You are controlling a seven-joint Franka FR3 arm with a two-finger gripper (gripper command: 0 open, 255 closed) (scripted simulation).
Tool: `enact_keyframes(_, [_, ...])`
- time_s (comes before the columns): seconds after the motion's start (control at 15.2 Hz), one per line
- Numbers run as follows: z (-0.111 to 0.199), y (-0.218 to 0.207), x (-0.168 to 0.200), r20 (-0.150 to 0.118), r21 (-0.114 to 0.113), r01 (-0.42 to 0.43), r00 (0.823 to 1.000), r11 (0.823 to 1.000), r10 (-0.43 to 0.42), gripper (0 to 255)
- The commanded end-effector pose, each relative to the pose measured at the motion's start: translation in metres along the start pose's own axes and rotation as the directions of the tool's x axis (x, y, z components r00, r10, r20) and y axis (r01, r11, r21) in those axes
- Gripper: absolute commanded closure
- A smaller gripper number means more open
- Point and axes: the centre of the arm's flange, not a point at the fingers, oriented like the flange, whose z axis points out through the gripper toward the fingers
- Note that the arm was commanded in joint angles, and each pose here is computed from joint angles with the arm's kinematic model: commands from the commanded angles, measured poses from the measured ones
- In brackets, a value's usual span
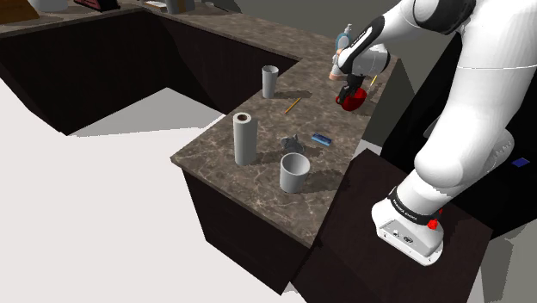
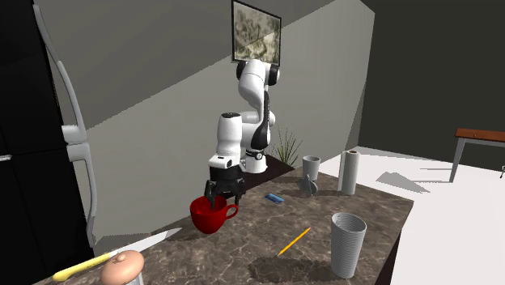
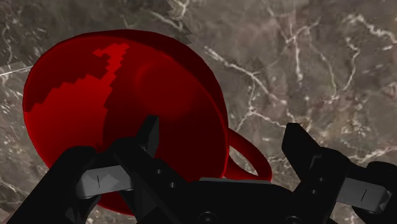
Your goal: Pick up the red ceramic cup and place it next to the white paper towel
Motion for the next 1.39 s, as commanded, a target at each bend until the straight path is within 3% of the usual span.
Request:
enact_keyframes(0.0, [0.001, 0.000, 0.000, 0.000, 0.000, 0.000, 1.000, 1.000, 0.000, 0])
enact_keyframes(0.26, [0.001, 0.000, 0.000, 0.000, 0.000, 0.000, 1.000, 1.000, 0.000, 0])
enact_keyframes(0.33, [0.001, 0.000, 0.000, 0.000, 0.000, 0.000, 1.000, 1.000, 0.000, 255])
enact_keyframes(0.92, [0.001, 0.000, 0.000, 0.000, 0.000, 0.000, 1.000, 1.000, 0.000, 255])
enact_keyframes(1.32, [-0.030, 0.004, 0.002, 0.000, 0.000, 0.000, 1.000, 1.000, 0.000, 255])
